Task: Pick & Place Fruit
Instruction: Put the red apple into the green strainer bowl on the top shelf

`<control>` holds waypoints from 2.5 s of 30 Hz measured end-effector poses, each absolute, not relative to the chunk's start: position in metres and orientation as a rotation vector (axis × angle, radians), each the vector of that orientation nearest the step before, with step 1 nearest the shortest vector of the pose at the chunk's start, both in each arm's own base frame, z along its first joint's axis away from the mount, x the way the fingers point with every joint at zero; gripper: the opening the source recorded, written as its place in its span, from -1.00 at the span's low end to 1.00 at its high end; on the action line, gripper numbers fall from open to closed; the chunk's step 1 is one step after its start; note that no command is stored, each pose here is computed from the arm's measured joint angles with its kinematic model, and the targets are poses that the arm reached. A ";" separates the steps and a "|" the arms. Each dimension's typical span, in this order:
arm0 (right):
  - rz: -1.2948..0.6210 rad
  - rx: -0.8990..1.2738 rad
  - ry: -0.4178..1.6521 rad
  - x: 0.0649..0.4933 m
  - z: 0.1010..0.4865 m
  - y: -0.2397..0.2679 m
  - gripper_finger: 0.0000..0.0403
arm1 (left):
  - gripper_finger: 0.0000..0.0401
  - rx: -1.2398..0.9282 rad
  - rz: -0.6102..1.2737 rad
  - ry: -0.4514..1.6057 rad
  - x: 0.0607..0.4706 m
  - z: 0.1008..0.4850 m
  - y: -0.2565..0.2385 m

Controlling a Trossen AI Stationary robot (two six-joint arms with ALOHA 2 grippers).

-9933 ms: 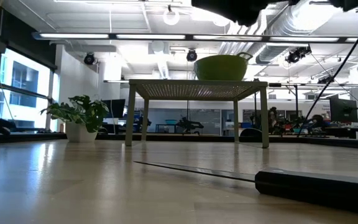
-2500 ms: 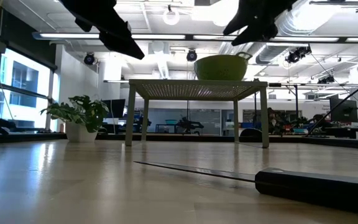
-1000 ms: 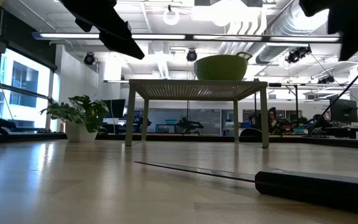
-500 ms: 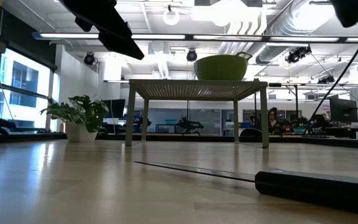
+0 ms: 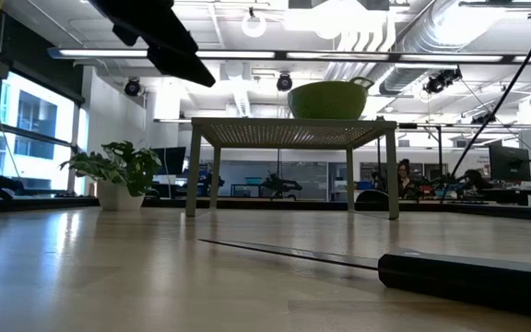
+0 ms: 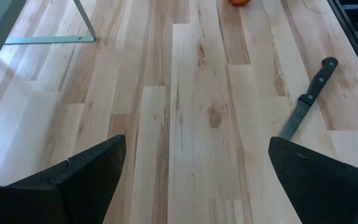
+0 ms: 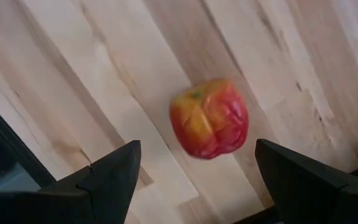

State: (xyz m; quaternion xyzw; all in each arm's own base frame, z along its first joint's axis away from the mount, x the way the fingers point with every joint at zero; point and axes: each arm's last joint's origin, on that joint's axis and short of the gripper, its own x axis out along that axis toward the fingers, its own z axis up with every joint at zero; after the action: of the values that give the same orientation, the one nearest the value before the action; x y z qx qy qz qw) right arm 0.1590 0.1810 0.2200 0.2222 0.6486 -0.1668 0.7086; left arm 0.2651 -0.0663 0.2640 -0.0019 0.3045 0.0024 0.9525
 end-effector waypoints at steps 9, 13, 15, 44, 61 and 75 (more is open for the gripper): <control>-0.368 0.413 1.415 0.154 0.209 0.194 0.53 | 0.94 -0.010 0.003 0.598 0.266 0.266 -0.067; -0.397 0.402 1.426 0.156 0.202 0.197 0.53 | 0.94 -0.010 0.003 0.598 0.266 0.266 -0.067; -0.413 0.394 1.431 0.157 0.199 0.198 0.53 | 0.94 -0.010 0.003 0.598 0.266 0.266 -0.067; -0.546 0.261 1.491 0.166 0.154 0.208 0.17 | 0.94 -0.008 0.004 0.603 0.266 0.265 -0.067; -0.332 0.390 1.181 0.185 0.189 0.208 0.15 | 0.94 -0.018 0.013 0.660 0.263 0.261 -0.066; -0.134 0.339 0.792 0.239 0.235 0.172 0.18 | 0.94 -0.018 0.013 0.661 0.263 0.261 -0.066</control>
State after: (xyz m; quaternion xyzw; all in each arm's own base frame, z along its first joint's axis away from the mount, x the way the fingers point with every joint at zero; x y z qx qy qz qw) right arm 0.2393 0.1719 0.2352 0.1642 0.3838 -0.0651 0.9064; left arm 0.2626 -0.0659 0.2607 -0.0089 0.3245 0.0063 0.9458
